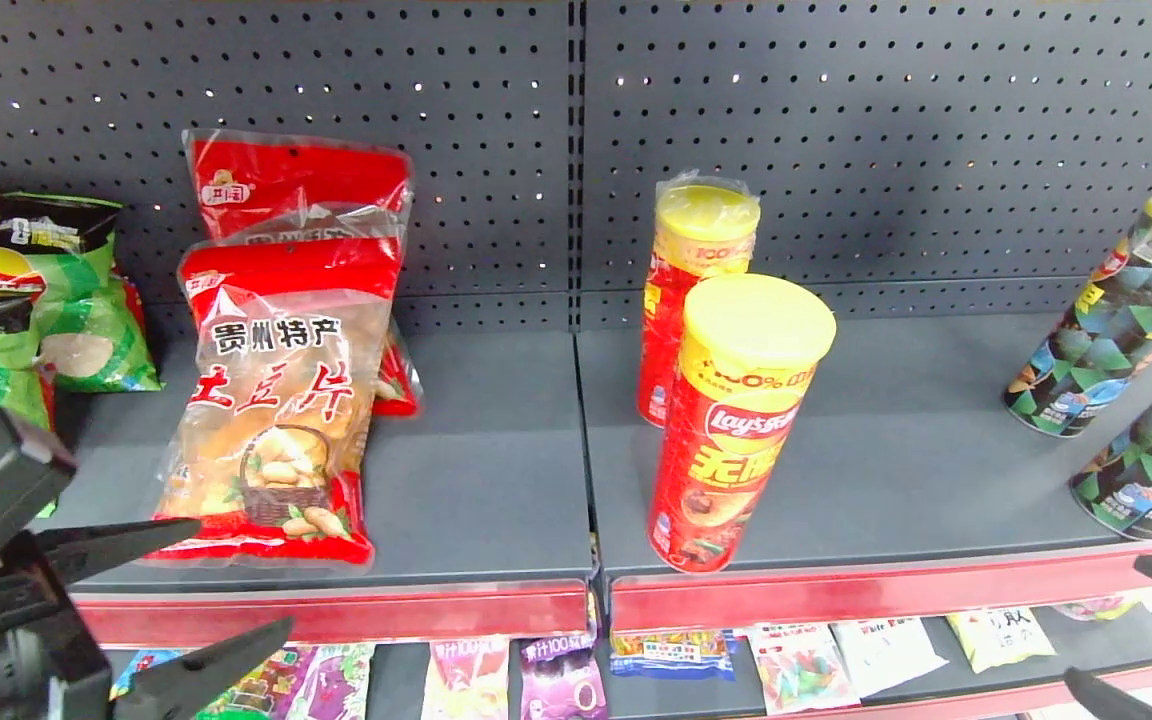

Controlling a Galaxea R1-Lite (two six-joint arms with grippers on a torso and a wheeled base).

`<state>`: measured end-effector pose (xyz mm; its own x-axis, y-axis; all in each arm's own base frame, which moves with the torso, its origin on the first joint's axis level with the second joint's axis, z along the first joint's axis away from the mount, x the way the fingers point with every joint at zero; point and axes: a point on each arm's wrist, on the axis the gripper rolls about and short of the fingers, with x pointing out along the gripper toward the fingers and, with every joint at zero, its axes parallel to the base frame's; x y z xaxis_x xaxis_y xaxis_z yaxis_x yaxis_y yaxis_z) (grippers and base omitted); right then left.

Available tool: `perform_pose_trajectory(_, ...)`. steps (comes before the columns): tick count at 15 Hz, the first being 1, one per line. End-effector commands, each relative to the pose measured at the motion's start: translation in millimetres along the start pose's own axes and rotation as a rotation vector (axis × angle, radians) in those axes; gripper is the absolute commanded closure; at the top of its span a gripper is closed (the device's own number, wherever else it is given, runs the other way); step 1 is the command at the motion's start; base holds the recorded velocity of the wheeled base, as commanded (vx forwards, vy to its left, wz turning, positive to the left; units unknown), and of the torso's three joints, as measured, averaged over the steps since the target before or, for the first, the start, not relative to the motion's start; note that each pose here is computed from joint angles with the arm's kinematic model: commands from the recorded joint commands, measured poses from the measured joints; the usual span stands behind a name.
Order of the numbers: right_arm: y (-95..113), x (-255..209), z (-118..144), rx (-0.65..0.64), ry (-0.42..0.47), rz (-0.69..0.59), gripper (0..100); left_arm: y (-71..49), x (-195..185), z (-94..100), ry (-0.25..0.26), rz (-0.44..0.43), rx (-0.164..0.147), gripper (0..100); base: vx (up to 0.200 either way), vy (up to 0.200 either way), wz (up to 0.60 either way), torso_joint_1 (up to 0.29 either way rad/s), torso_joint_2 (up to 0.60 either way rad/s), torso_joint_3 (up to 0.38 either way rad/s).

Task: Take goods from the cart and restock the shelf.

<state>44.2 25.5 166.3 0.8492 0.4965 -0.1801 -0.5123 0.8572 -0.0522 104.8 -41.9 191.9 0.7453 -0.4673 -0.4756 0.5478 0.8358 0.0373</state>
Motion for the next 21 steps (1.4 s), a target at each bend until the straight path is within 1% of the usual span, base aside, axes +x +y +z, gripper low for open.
perform_pose_trajectory(1, 0.6, -27.8, -9.2, -0.001, -0.092, -0.012, 0, -3.6, -31.1, -10.8, -0.066, 0.089, -0.004, 0, 0.0, 0.0, 0.0, 0.0, 0.0, 0.0)
perform_pose_trajectory(2, 0.7, -37.6, -13.5, 0.002, -0.12, -0.028, 0, -5.5, -41.4, -18.0, -0.064, 0.155, -0.009, 0, 0.0, 0.0, 0.0, 0.0, 0.0, 0.0)
perform_pose_trajectory(5, 0.5, -55.7, -22.3, 0.009, -0.109, -0.114, 0, -13.3, -62.0, -47.0, -0.059, 0.235, -0.02, 0, 0.0, 0.0, 0.0, 0.0, 0.0, 0.0)
perform_pose_trajectory(6, 0.6, -62.9, -20.8, 0.013, -0.1, -0.161, 0, -15.7, -67.3, -58.7, -0.068, 0.274, -0.037, 0, 0.0, 0.0, 0.0, 0.0, 0.0, 0.0)
perform_pose_trajectory(7, 0.7, -65.0, -20.8, 0.016, -0.096, -0.178, 0, -16.4, -68.9, -62.7, -0.074, 0.286, -0.047, 0, 0.0, 0.0, 0.0, 0.0, 0.0, 0.0)
perform_pose_trajectory(8, 2.1, -75.6, -22.5, 0.041, -0.065, -0.293, 0, -21.7, -78.9, -84.3, -0.109, 0.323, -0.068, 0, 0.0, 0.0, 0.0, 0.0, 0.0, 0.0)
perform_pose_trajectory(9, 4.0, -81.2, -24.1, 0.055, -0.025, -0.388, 0, -24.9, -86.4, -94.8, -0.128, 0.375, -0.102, 0, 0.0, 0.0, 0.0, 0.0, 0.0, 0.0)
perform_pose_trajectory(10, 7.2, -85.1, -24.9, 0.085, 0.014, -0.479, 0, -27.8, -90.5, -101.1, -0.131, 0.451, -0.181, 0, 0.0, 0.0, 0.0, 0.0, 0.0, 0.0)
perform_pose_trajectory(11, 7.9, -85.4, -24.9, 0.092, 0.018, -0.492, 0, -28.2, -90.8, -101.6, -0.132, 0.462, -0.193, 0, 0.0, 0.0, 0.0, 0.0, 0.0, 0.0)
perform_pose_trajectory(12, 13.5, -86.2, -28.3, 0.164, 0.058, -0.611, 0, -31.9, -91.8, -106.1, -0.138, 0.552, -0.26, 0, 0.0, 0.0, 0.0, 0.0, 0.0, 0.0)
perform_pose_trajectory(13, 20.8, -85.7, -33.2, 0.205, 0.09, -0.746, 0, -35.6, -89.2, -110.5, -0.11, 0.701, -0.332, 0, 0.0, 0.0, 0.0, 0.0, 0.0, 0.0)
perform_pose_trajectory(14, 23.1, -84.1, -35.9, 0.219, 0.101, -0.797, 0, -38.0, -84.5, -115.5, -0.087, 0.796, -0.397, 0, 0.0, 0.0, 0.0, 0.0, 0.0, 0.0)
perform_pose_trajectory(15, 24.2, -82.3, -43.0, 0.223, 0.11, -0.805, 0, -39.5, -78.2, -123.4, -0.073, 0.816, -0.427, 0, 0.0, 0.0, 0.0, 0.0, 0.0, 0.0)
perform_pose_trajectory(16, 26.0, -82.3, -55.2, 0.204, 0.081, -0.795, 0, -43.0, -76.2, -129.2, -0.132, 0.752, -0.41, 0, 0.0, 0.0, 0.0, 0.0, 0.0, 0.0)
perform_pose_trajectory(17, 24.9, -79.6, -61.5, 0.17, 0.033, -0.76, 0, -46.9, -75.7, -134.1, -0.22, 0.636, -0.358, 0, 0.0, 0.0, 0.0, 0.0, 0.0, 0.0)
perform_pose_trajectory(18, 22.9, -76.0, -60.5, 0.156, -0.005, -0.738, 0, -48.5, -74.5, -138.3, -0.258, 0.574, -0.325, 0, 0.0, 0.0, 0.0, 0.0, 0.0, 0.0)
perform_pose_trajectory(19, 19.0, -70.4, -63.2, 0.123, -0.088, -0.606, 0, -46.9, -67.2, -148.7, -0.273, 0.544, -0.282, 0, 0.0, 0.0, 0.0, 0.0, 0.0, 0.0)
perform_pose_trajectory(20, 17.6, -68.2, -71.6, 0.095, -0.073, -0.571, 0, -43.3, -61.4, -150.3, -0.321, 0.554, -0.247, 0, 0.0, 0.0, 0.0, 0.0, 0.0, 0.0)
perform_pose_trajectory(21, 18.0, -62.0, -90.9, 0.095, -0.039, -0.584, 0, -39.3, -55.3, -152.7, -0.394, 0.582, -0.211, 0, 0.0, 0.0, 0.0, 0.0, 0.0, 0.0)
